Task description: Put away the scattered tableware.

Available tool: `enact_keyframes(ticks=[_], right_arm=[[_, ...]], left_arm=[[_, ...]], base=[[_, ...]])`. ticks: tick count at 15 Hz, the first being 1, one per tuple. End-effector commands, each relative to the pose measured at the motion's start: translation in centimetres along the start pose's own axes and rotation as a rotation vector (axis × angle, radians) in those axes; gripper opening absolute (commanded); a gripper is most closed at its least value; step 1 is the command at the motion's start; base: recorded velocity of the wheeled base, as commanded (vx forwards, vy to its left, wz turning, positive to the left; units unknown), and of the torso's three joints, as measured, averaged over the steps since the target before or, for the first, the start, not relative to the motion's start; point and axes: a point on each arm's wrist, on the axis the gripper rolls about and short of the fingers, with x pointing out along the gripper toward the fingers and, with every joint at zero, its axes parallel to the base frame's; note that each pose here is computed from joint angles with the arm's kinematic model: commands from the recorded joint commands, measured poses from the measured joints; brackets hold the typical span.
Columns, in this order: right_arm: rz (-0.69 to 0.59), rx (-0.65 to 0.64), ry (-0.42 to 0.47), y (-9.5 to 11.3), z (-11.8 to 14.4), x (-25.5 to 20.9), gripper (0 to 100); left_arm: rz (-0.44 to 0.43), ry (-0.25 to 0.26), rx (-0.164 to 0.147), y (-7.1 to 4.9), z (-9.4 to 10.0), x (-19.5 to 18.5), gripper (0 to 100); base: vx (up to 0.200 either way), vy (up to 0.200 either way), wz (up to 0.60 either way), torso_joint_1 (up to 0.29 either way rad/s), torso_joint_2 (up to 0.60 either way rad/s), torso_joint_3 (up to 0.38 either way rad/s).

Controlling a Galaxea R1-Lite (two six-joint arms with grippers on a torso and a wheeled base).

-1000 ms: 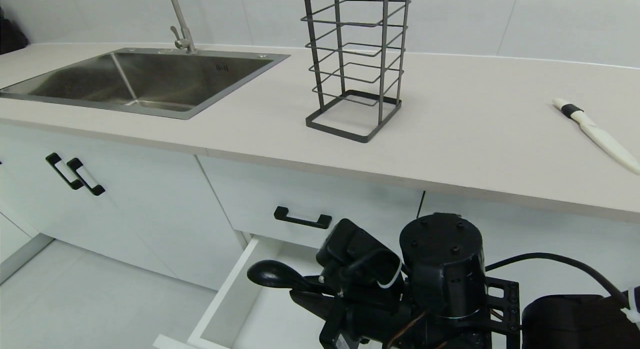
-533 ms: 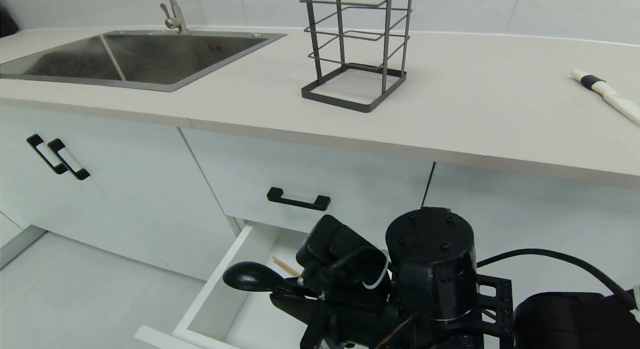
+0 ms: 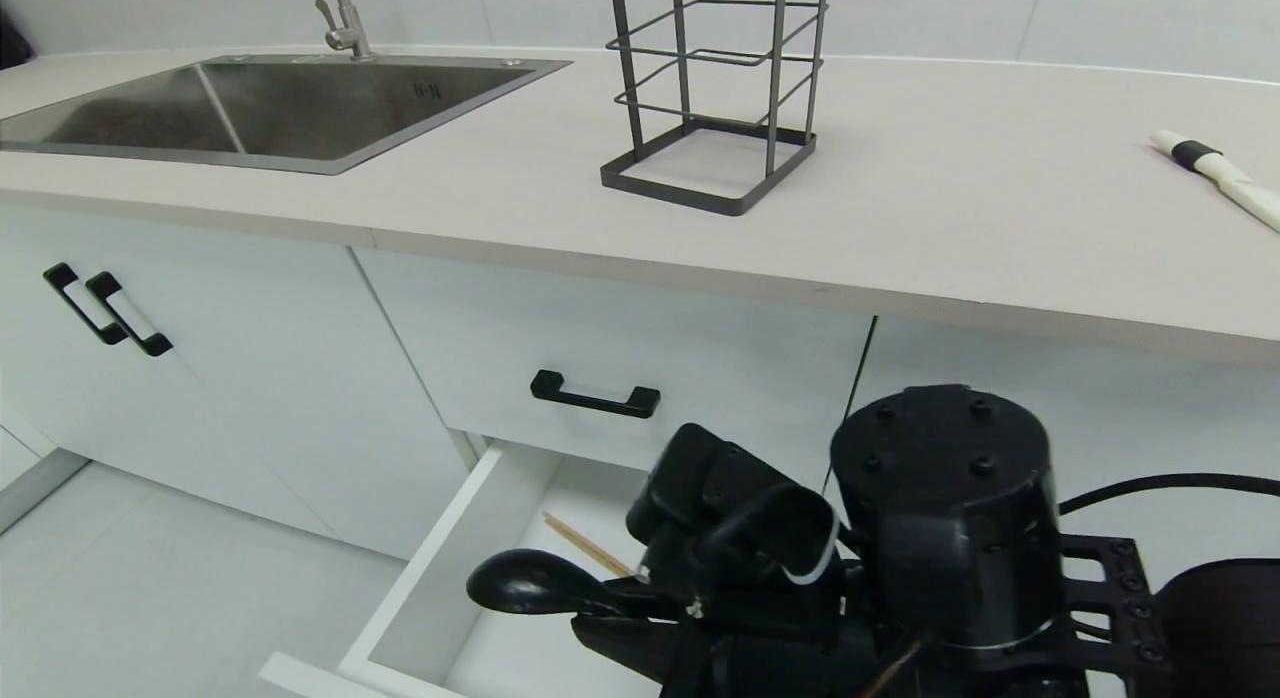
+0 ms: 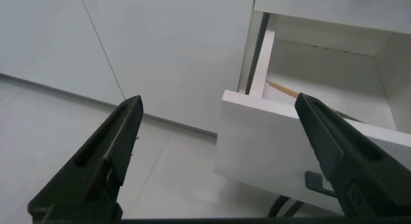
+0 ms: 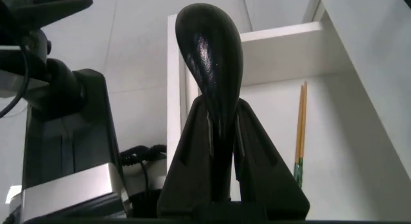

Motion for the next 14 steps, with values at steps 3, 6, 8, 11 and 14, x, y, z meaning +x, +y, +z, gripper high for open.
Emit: enact_keyframes(ticks=[3, 6, 8, 11, 14], right_arm=[[-0.094, 0.003, -0.037, -0.6, -0.4, -1.4, 0], [-0.104, 0.005, -0.018, -1.0, -2.1, 2.6, 0], [-0.117, 0.005, -0.007, -1.2, -2.6, 5.7, 0], [-0.137, -0.003, 0.029, -1.2, -4.2, 9.9, 0], [-0.178, 0.004, 0.025, -3.2, -4.5, 12.1, 0]], left_arm=[[0.001, 0.000, 0.000, 0.0, 0.0, 0.0, 100], [0.001, 0.000, 0.000, 0.0, 0.0, 0.0, 100], [0.001, 0.000, 0.000, 0.0, 0.0, 0.0, 100], [0.001, 0.000, 0.000, 0.0, 0.0, 0.0, 100], [0.001, 0.000, 0.000, 0.0, 0.0, 0.0, 100]], base=[[0.000, 0.000, 0.00, 0.000, 0.00, 0.000], [0.000, 0.000, 0.00, 0.000, 0.00, 0.000], [0.000, 0.000, 0.00, 0.000, 0.00, 0.000], [0.000, 0.000, 0.00, 0.000, 0.00, 0.000], [0.000, 0.000, 0.00, 0.000, 0.00, 0.000]])
